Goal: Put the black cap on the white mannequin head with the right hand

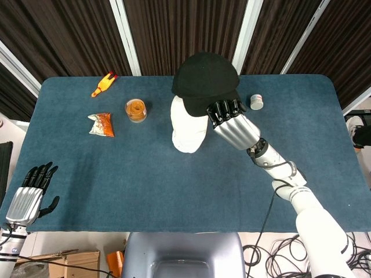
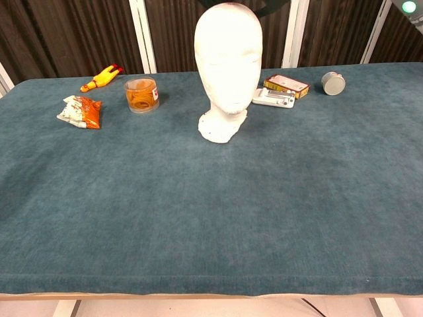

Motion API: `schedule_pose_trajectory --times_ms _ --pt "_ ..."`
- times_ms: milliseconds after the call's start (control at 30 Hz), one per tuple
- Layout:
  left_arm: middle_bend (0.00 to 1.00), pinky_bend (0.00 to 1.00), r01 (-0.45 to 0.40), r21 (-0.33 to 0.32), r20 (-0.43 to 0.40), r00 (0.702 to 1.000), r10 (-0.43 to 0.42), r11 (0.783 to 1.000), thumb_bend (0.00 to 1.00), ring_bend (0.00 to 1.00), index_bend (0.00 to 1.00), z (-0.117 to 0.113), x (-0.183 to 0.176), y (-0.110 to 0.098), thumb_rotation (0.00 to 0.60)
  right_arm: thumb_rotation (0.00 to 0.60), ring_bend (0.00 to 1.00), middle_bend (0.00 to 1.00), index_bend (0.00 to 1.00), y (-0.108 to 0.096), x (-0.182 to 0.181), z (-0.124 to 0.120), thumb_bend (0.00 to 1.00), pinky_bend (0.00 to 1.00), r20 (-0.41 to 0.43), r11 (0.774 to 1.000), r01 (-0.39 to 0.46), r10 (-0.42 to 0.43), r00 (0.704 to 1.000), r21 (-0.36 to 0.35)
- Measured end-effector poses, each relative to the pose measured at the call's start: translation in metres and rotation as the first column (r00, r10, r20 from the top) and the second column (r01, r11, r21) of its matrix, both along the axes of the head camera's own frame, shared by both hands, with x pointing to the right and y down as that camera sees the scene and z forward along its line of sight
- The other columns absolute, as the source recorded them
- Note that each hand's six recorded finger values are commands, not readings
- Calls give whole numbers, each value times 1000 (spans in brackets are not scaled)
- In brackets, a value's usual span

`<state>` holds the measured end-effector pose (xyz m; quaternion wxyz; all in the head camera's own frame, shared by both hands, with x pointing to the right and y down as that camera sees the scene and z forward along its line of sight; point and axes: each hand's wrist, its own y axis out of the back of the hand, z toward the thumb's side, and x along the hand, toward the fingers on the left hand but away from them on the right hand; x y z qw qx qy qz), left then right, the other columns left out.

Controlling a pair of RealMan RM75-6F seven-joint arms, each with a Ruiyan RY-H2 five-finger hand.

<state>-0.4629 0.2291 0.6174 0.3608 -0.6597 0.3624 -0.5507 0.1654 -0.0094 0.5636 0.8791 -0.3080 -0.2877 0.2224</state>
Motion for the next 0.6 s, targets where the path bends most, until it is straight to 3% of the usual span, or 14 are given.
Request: schedule_pose_trajectory --times_ms 267,600 --pt "0 78 0 -5 -3 1000 0 1000 390 0 0 1 0 -1 600 600 673 682 1000 8 -12 6 372 825 -12 999 40 -41 999 -6" --pt "0 77 5 -10 2 1000 -5 1000 391 0 0 2 -1 -2 600 600 674 683 1000 41 -12 31 371 820 -62 991 117 -121 991 -63"
